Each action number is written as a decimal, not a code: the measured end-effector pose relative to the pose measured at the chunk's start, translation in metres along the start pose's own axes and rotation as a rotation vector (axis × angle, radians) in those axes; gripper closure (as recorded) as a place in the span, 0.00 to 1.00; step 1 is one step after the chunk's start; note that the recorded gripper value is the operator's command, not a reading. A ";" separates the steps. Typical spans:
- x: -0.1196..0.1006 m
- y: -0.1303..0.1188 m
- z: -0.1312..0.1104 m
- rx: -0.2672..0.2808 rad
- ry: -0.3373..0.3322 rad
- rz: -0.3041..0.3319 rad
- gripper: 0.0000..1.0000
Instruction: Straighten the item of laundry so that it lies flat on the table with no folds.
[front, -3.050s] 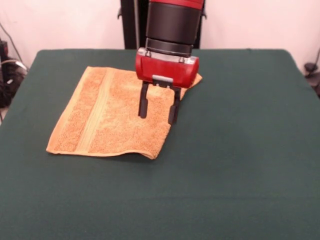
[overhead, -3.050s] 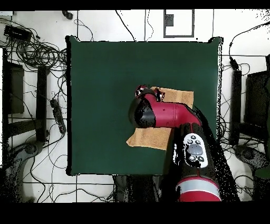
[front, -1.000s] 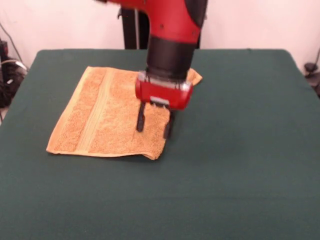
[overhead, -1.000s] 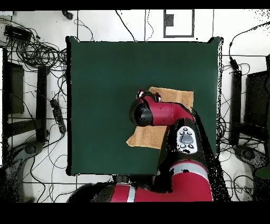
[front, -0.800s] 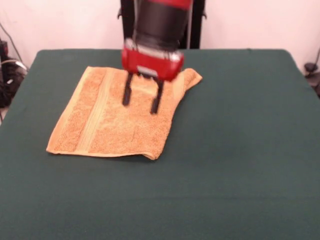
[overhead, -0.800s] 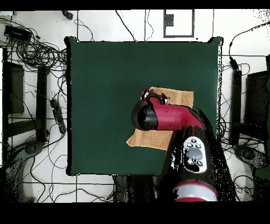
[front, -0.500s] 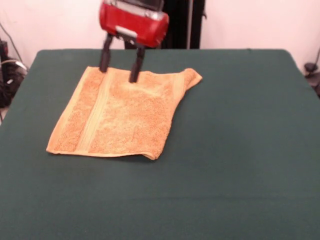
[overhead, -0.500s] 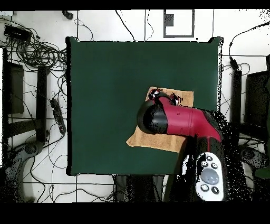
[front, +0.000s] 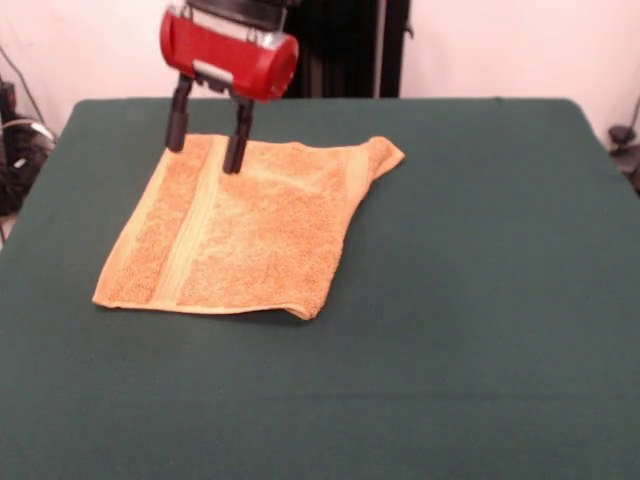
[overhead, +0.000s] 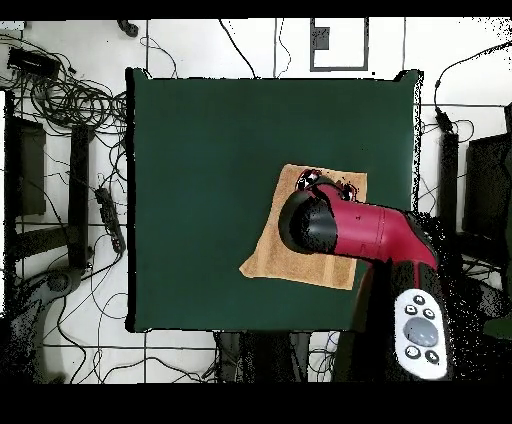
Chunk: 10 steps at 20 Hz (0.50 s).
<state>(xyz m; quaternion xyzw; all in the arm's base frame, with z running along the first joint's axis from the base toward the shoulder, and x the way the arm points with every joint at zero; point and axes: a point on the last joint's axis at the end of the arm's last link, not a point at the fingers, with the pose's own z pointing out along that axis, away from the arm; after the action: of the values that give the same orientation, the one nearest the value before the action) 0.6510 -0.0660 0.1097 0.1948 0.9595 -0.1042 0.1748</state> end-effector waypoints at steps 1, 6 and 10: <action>0.002 0.002 0.003 -0.003 0.001 -0.002 0.00; 0.018 0.012 0.023 -0.019 0.009 -0.020 0.00; 0.030 0.020 0.034 -0.027 0.015 -0.034 0.00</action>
<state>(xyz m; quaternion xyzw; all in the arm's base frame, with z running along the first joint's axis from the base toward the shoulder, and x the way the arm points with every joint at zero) 0.6434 -0.0469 0.0643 0.1766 0.9654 -0.0926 0.1682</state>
